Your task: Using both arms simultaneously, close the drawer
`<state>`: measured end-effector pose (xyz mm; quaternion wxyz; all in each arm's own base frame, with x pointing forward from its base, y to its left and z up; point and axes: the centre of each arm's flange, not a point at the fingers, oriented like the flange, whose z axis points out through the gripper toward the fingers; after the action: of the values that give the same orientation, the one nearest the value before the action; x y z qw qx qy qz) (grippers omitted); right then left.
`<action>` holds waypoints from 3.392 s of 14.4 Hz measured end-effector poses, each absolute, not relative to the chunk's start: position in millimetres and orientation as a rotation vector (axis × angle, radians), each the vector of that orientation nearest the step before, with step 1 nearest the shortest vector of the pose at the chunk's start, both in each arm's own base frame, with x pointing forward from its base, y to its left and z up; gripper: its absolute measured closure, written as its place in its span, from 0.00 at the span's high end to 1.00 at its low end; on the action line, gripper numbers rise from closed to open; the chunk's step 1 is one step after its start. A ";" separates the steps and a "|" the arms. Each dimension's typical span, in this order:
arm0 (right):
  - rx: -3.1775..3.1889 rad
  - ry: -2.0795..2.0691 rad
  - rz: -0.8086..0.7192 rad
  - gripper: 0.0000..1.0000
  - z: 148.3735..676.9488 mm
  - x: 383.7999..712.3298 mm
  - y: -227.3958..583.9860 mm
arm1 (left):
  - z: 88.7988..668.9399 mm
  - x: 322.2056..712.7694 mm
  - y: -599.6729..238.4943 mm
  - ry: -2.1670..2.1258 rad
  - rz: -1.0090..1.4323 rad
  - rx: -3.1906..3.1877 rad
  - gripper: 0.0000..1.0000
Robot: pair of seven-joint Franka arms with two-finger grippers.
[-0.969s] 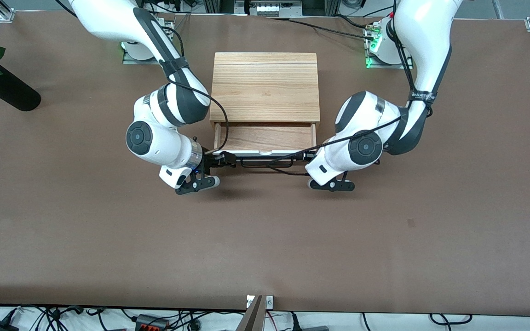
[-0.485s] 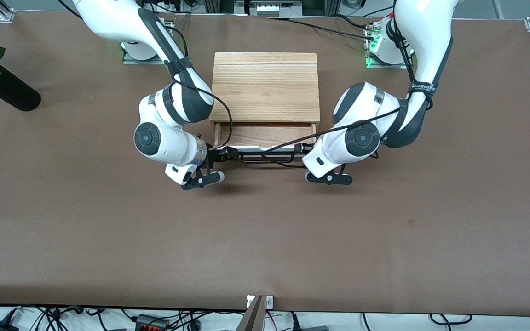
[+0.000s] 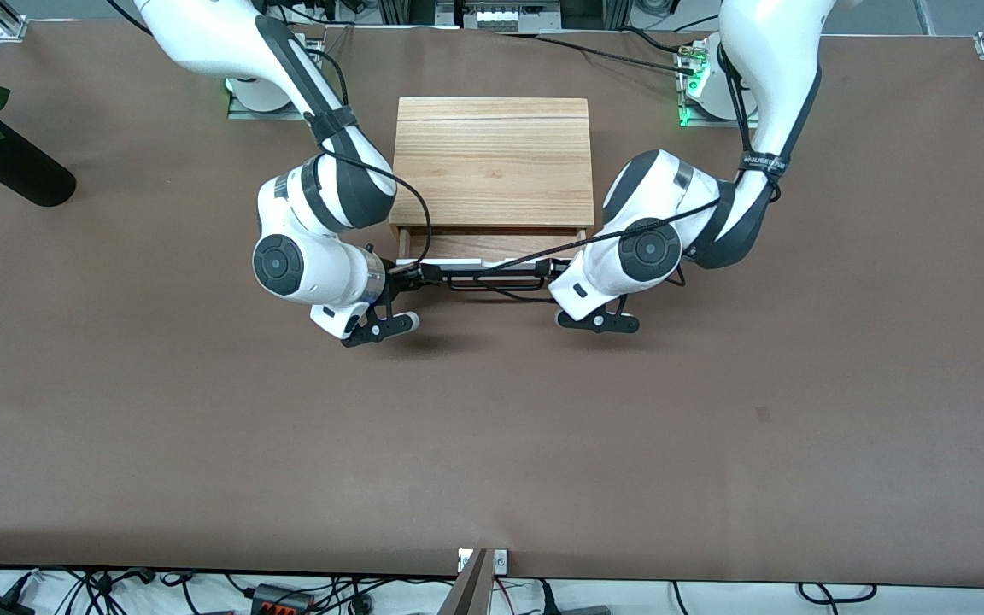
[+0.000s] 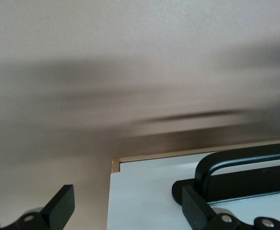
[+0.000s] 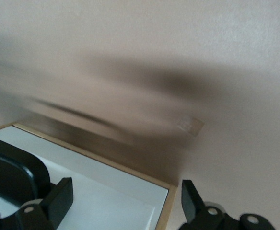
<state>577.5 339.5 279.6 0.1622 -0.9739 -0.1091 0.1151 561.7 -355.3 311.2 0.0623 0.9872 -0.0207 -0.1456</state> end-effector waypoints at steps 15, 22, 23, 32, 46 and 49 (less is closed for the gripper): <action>-2.715 -0.392 0.684 1.00 267.6 549.2 327.4 | 315.9 511.6 -351.5 -0.105 -0.515 3.015 1.00; -2.713 -0.392 0.688 1.00 267.7 549.6 326.0 | 315.9 511.2 -352.8 -0.073 -0.509 3.021 1.00; -2.712 -0.393 0.687 1.00 267.9 549.8 326.1 | 317.5 513.9 -351.0 -0.057 -0.497 3.021 1.00; -2.744 -0.310 0.397 1.00 353.6 623.0 276.7 | 370.8 577.7 -293.7 0.097 -0.286 3.012 1.00; -3.198 -0.274 0.200 1.00 593.9 603.6 98.6 | 504.1 635.1 -122.9 0.196 -0.202 3.035 1.00; -3.178 -0.122 0.066 1.00 651.6 581.7 31.6 | 539.7 633.3 -71.9 0.206 -0.171 3.061 1.00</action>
<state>581.7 31.6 651.6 -0.0195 -0.9989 -0.0383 0.0206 633.3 -71.9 539.7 0.0343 0.9956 0.0670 -0.0555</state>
